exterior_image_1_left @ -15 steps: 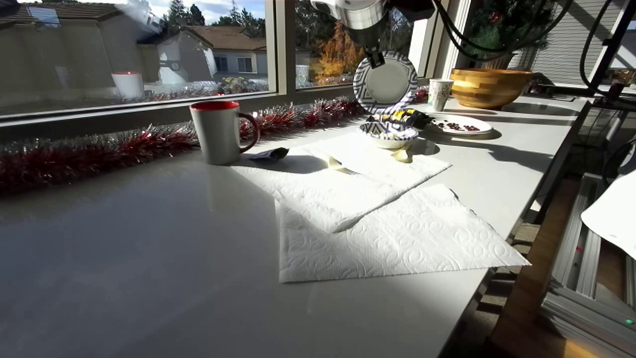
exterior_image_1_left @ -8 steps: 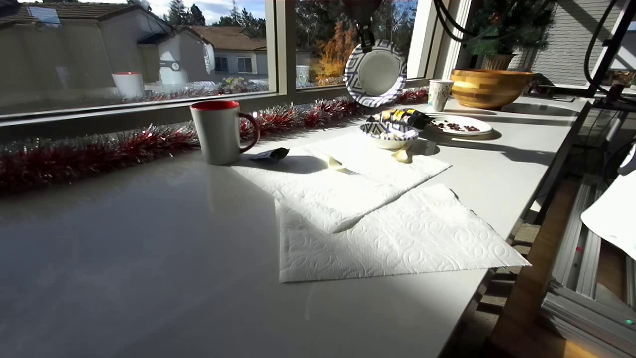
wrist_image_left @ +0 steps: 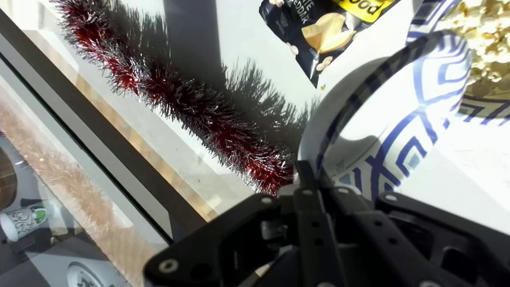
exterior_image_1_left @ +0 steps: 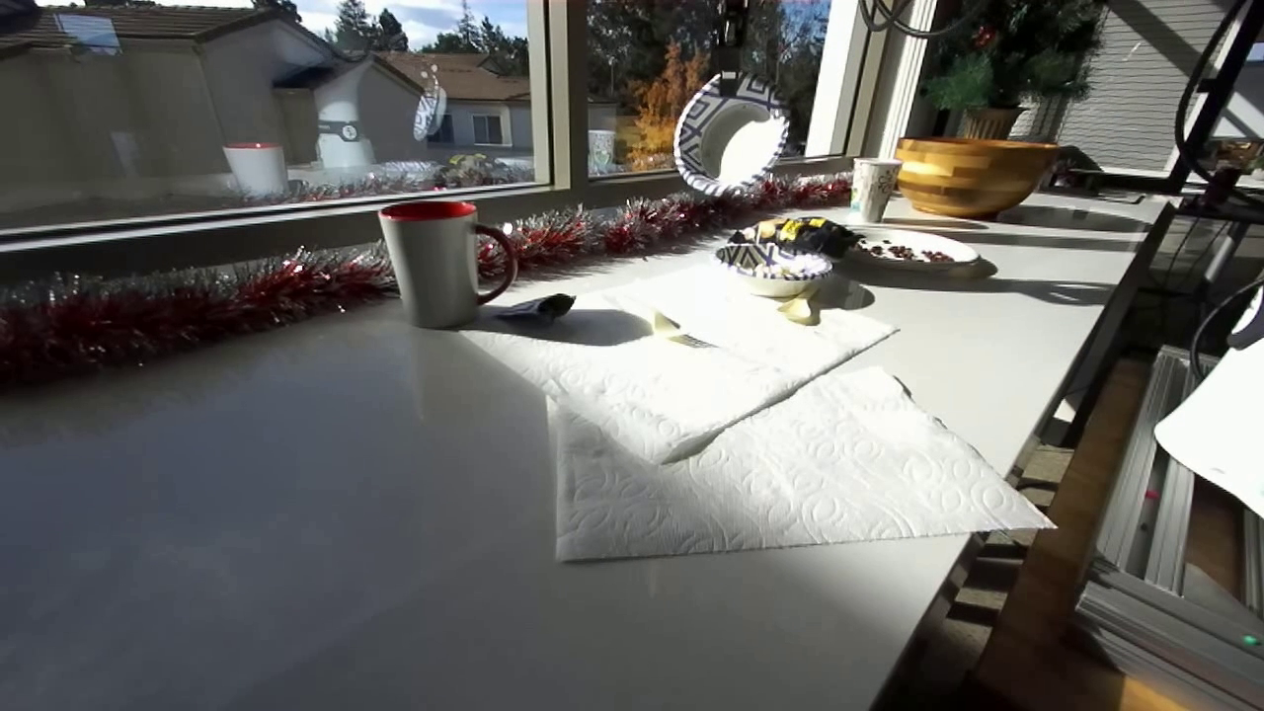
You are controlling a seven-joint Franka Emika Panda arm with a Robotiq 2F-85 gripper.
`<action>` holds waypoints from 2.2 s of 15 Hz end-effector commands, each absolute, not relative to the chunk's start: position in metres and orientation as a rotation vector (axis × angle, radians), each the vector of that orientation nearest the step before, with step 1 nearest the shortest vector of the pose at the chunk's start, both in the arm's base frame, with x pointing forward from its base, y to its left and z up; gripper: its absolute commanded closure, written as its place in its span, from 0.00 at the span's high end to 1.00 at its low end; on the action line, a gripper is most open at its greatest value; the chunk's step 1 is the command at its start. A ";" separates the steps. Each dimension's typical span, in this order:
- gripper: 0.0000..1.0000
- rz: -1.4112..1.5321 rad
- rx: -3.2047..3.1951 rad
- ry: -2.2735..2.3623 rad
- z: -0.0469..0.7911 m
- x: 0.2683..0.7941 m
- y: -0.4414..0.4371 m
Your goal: Pour the contents of the bowl near the window into the empty one
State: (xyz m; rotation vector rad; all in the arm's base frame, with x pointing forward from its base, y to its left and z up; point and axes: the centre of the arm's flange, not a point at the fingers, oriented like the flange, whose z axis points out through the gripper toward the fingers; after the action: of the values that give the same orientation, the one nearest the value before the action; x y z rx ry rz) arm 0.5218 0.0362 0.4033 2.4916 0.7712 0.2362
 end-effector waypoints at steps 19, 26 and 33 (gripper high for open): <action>0.01 0.848 3.501 0.600 0.350 0.559 -0.079; 0.01 0.765 3.764 0.434 0.283 0.564 -0.090; 0.01 0.601 3.736 0.261 0.247 0.582 -0.075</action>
State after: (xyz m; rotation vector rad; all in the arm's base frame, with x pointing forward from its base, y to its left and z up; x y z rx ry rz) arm 0.5646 -0.0815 0.2566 3.7536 0.3607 0.6483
